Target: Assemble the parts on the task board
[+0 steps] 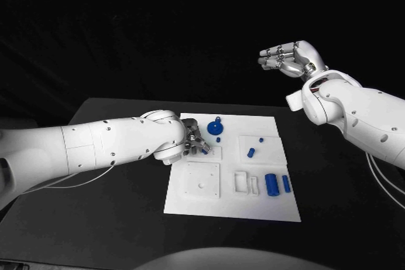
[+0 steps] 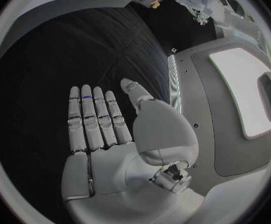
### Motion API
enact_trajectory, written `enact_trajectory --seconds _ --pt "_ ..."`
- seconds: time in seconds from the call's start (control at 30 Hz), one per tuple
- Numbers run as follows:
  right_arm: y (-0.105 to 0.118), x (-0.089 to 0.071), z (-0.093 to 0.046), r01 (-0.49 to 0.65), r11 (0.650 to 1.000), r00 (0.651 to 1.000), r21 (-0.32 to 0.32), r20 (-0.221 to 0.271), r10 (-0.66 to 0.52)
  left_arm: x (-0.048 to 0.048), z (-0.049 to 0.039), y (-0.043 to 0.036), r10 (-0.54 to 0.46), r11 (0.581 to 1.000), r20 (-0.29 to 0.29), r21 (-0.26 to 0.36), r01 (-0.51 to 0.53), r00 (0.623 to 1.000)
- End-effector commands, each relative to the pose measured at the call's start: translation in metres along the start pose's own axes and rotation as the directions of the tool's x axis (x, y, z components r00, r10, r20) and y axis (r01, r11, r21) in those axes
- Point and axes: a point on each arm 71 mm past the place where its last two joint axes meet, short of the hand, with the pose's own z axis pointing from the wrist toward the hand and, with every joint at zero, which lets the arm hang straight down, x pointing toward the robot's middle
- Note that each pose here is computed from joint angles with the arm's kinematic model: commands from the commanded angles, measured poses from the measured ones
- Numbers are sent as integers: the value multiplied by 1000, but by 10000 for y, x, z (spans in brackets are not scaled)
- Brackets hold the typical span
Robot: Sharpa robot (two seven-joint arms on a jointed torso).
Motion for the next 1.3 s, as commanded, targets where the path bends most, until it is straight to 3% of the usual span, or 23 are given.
enact_trajectory --seconds 0.03,0.7,1.3 --pt "3 19 2 -5 1000 1000 -3 -15 5 46 2 -41 -6 1000 -49 5 6 999" --pt "-13 36 0 -9 1000 1000 3 -22 9 17 0 -112 11 1000 -90 8 -10 996" --pt "-46 50 -17 -10 1000 1000 11 -26 11 -74 -7 -144 44 999 -57 13 -43 997"
